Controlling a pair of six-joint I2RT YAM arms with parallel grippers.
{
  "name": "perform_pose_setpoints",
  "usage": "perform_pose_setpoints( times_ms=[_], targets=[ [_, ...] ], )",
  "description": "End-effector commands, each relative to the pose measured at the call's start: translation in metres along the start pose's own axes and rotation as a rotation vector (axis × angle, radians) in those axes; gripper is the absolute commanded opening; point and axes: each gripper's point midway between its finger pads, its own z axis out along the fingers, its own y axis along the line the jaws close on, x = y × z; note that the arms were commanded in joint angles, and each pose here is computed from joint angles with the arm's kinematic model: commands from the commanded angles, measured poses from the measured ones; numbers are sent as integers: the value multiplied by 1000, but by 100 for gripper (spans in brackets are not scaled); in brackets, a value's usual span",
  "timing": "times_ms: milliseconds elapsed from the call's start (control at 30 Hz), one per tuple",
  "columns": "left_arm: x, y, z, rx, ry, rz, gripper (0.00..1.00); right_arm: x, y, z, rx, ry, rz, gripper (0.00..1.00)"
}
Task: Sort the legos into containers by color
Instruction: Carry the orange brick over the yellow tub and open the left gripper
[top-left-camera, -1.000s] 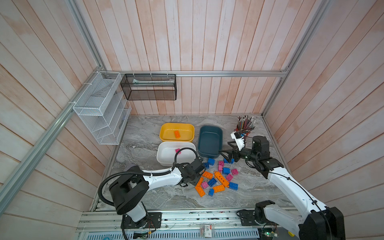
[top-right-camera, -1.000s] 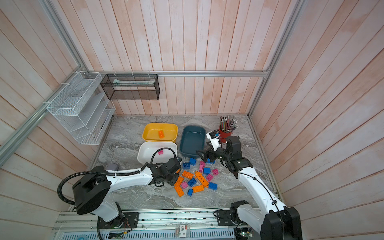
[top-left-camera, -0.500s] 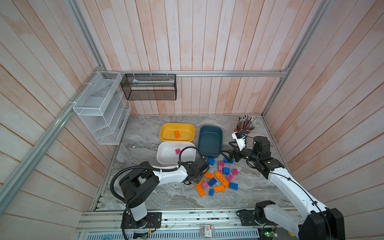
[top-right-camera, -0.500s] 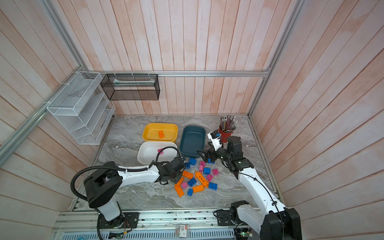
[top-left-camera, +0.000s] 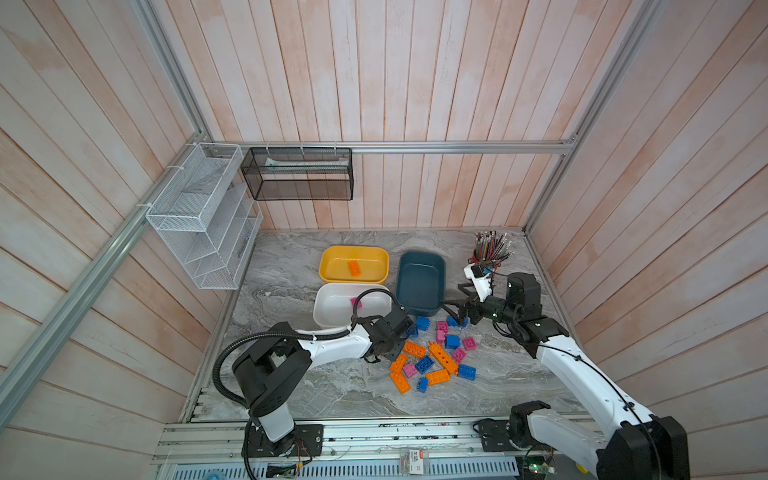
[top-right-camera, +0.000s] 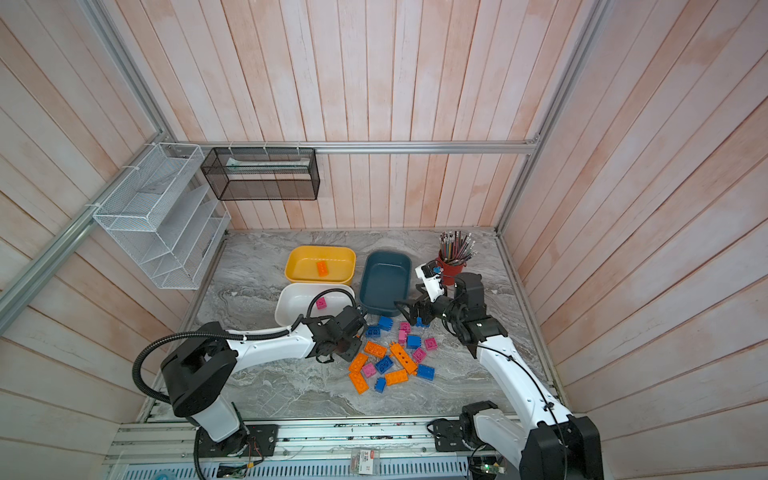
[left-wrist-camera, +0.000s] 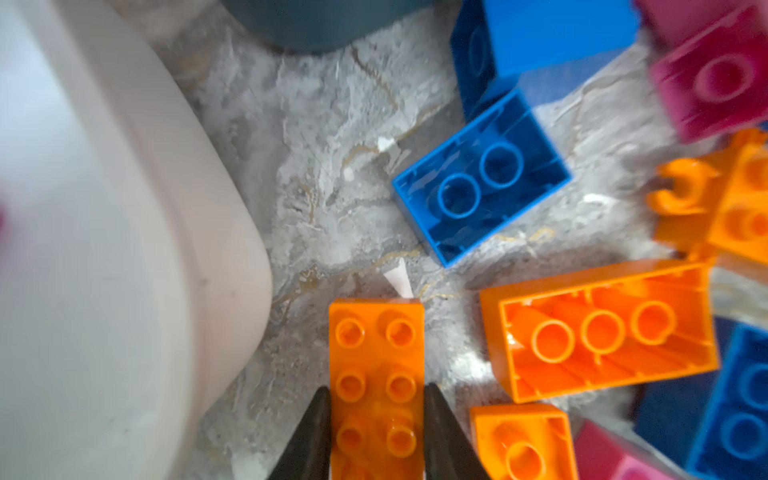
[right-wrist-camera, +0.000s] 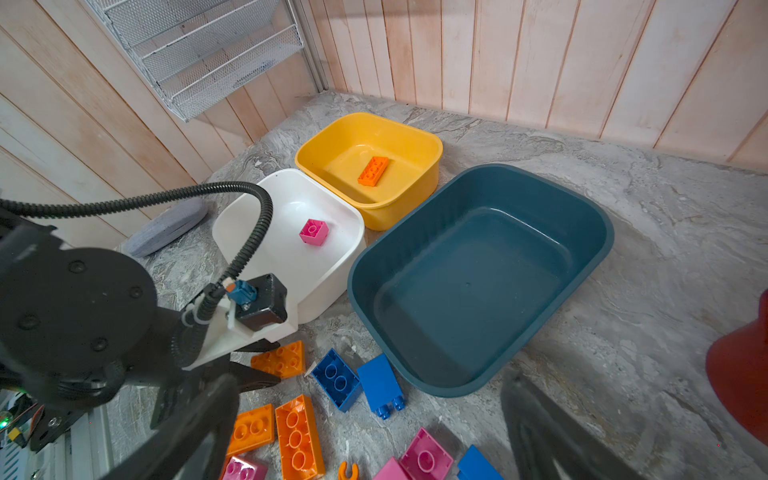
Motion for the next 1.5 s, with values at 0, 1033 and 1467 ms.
perform_pose_setpoints(
  times_ms=[0,1033,1467],
  targets=[
    [-35,-7,-37,42,-86,17,27,2,0,-1,-2,1,-1,98],
    [-210,34,29,165,-237,15,28,-28,-47,-6,65,-43,-3,98],
    [-220,141,14,-124,-304,-117,28,-23,-55,2,56,-24,28,98]
  ],
)
